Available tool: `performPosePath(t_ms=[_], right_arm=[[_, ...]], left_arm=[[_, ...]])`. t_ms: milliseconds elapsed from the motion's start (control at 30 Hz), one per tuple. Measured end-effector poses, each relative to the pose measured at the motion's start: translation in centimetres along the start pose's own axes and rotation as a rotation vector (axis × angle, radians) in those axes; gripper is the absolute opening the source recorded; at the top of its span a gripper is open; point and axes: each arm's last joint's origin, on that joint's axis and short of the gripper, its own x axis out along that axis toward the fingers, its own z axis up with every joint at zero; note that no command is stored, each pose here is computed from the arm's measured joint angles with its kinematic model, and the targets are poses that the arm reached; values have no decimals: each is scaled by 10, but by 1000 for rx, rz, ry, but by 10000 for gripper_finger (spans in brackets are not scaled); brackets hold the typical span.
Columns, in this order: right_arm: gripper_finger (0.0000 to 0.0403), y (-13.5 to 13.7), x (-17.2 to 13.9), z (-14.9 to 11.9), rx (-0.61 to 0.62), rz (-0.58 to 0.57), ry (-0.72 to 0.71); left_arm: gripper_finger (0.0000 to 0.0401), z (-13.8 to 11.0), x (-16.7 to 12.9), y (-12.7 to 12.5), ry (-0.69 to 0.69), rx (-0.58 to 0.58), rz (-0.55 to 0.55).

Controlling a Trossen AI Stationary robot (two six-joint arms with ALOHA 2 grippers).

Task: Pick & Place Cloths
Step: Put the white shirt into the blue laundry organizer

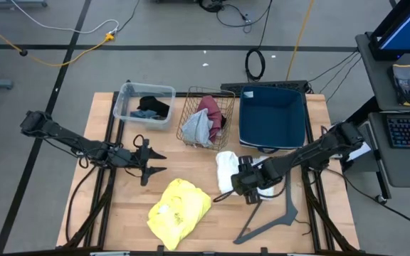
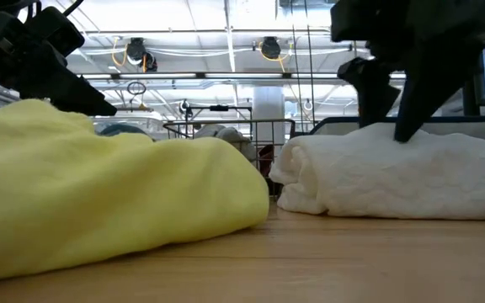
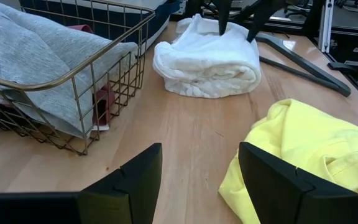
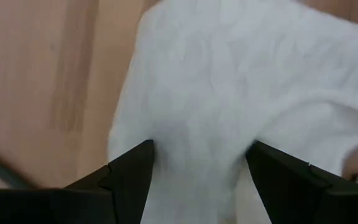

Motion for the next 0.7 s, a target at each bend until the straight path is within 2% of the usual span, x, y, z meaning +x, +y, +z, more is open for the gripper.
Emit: performPosePath(t_ms=[200,500,700], right_arm=[[252,-6,33,5,-6,-7,64],[252,-3,84,5,-3,115,181],[252,-1,93,5,-1,133,184]], left_arm=[[214,0,0,0,2,1,0],[214,0,0,0,3,1,-1],[214,0,0,0,4,4,-1]])
